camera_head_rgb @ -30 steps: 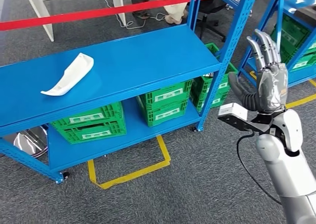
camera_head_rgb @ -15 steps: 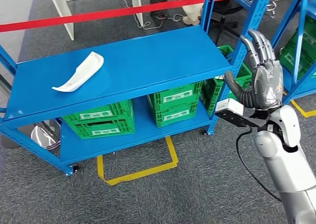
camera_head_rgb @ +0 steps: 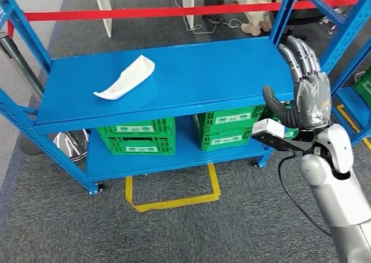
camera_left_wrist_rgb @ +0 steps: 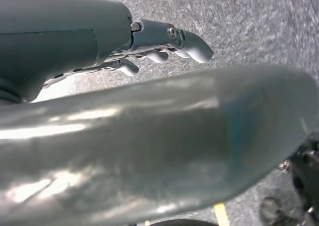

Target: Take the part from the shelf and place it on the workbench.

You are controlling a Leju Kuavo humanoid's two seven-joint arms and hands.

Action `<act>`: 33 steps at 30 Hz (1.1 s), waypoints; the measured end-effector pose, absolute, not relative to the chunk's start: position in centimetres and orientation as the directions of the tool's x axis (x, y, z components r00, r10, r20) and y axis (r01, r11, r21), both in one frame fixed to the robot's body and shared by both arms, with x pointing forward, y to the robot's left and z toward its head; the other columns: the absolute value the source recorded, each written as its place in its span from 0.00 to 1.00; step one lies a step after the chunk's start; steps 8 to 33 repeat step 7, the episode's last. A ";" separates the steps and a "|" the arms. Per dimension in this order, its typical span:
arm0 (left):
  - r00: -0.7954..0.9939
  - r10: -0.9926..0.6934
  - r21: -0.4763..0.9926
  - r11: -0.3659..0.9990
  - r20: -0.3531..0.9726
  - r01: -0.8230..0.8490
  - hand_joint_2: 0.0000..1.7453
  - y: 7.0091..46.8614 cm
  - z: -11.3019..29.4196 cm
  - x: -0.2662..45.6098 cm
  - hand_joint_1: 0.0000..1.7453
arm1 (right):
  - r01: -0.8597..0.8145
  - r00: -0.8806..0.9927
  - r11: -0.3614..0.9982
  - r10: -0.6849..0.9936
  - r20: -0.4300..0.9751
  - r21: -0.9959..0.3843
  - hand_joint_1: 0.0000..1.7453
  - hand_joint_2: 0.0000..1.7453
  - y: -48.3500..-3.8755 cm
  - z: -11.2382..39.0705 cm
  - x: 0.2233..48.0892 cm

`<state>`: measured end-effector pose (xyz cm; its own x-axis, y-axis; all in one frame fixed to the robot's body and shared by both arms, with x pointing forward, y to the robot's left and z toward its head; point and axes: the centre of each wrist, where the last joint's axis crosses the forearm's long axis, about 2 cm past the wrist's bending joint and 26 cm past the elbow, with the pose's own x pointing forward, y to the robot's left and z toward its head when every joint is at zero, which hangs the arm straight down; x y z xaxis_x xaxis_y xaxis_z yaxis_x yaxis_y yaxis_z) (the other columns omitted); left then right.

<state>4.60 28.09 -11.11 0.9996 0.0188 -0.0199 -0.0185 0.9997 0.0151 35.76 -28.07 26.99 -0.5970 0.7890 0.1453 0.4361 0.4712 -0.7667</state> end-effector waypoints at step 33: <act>1.000 0.022 0.011 1.000 -0.011 -0.022 0.00 28.0 -11.1 4.5 0.00 | 0.225 -0.606 0.505 0.742 0.286 -0.833 0.00 1.00 -28.5 26.4 36.5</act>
